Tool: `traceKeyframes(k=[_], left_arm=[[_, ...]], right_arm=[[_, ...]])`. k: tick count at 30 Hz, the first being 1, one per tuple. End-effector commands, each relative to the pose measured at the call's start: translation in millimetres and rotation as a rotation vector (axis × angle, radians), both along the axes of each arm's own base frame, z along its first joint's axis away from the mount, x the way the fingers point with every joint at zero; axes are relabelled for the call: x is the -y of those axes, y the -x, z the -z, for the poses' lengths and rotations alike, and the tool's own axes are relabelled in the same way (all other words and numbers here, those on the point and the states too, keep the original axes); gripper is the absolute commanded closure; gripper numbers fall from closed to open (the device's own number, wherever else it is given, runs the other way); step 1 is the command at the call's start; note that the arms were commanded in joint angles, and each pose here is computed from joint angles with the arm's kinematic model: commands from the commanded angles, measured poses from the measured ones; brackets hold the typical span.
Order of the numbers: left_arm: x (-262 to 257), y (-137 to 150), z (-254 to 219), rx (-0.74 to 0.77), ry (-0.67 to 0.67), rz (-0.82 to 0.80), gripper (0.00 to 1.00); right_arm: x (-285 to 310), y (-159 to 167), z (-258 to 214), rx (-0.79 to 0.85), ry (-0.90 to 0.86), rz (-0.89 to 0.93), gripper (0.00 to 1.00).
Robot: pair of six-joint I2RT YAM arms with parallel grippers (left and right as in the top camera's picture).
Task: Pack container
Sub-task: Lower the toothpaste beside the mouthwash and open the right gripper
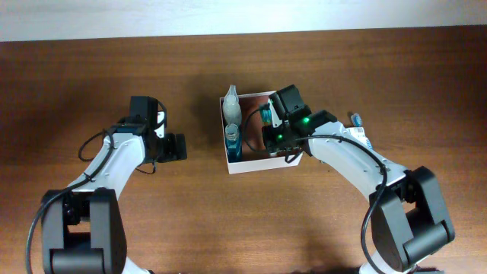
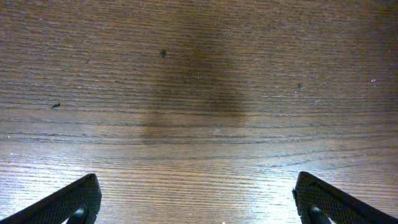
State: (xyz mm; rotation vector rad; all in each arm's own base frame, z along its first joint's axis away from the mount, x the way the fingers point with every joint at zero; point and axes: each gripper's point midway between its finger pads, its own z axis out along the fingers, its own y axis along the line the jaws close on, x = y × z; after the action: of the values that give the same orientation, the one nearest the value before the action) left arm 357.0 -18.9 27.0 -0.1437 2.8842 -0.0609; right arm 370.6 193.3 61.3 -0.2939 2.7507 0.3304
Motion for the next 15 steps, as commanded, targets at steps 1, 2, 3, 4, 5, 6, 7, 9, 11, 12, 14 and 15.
traceKeyframes(k=[1, 2, 3, 4, 5, 6, 7, 9, 11, 12, 14, 15], left_arm=[[-2, 2, 4, -0.011, -0.007, -0.004, 0.01], [-2, 2, 4, -0.011, -0.007, -0.004, 0.01], [-2, 2, 4, -0.011, -0.007, -0.004, 0.01], [-2, 2, 4, -0.011, -0.007, -0.004, 0.01], [-2, 2, 4, -0.011, -0.007, -0.004, 0.01], [-2, 2, 4, -0.011, -0.007, -0.004, 0.01], [-2, 2, 4, -0.011, -0.007, -0.004, 0.01], [-2, 2, 4, -0.011, -0.007, -0.004, 0.01], [-2, 2, 4, -0.011, -0.007, -0.004, 0.01], [-2, 2, 4, -0.011, -0.007, -0.004, 0.01], [-2, 2, 4, -0.011, -0.007, -0.004, 0.01], [-2, 2, 4, -0.011, -0.007, -0.004, 0.01]], right_arm=[[-4, -5, -6, 0.021, -0.002, -0.001, 0.64], [-4, -5, -6, 0.021, -0.002, -0.001, 0.63], [-4, -5, -6, 0.022, -0.001, -0.004, 0.62], [-5, -5, -6, 0.023, -0.002, -0.004, 0.62], [-4, -5, -8, 0.026, -0.003, -0.004, 0.61], [-4, -5, -10, 0.029, -0.005, -0.002, 0.61], [-4, -6, -13, 0.036, -0.009, -0.002, 0.6], [-4, -6, -23, 0.054, -0.018, -0.001, 0.6], [-4, -6, -35, 0.068, -0.026, -0.004, 0.6], [-4, -5, -41, 0.074, -0.028, -0.007, 0.6], [-3, -3, -53, 0.085, -0.033, -0.007, 0.59], [-3, -2, -57, 0.087, -0.034, -0.009, 0.6]])
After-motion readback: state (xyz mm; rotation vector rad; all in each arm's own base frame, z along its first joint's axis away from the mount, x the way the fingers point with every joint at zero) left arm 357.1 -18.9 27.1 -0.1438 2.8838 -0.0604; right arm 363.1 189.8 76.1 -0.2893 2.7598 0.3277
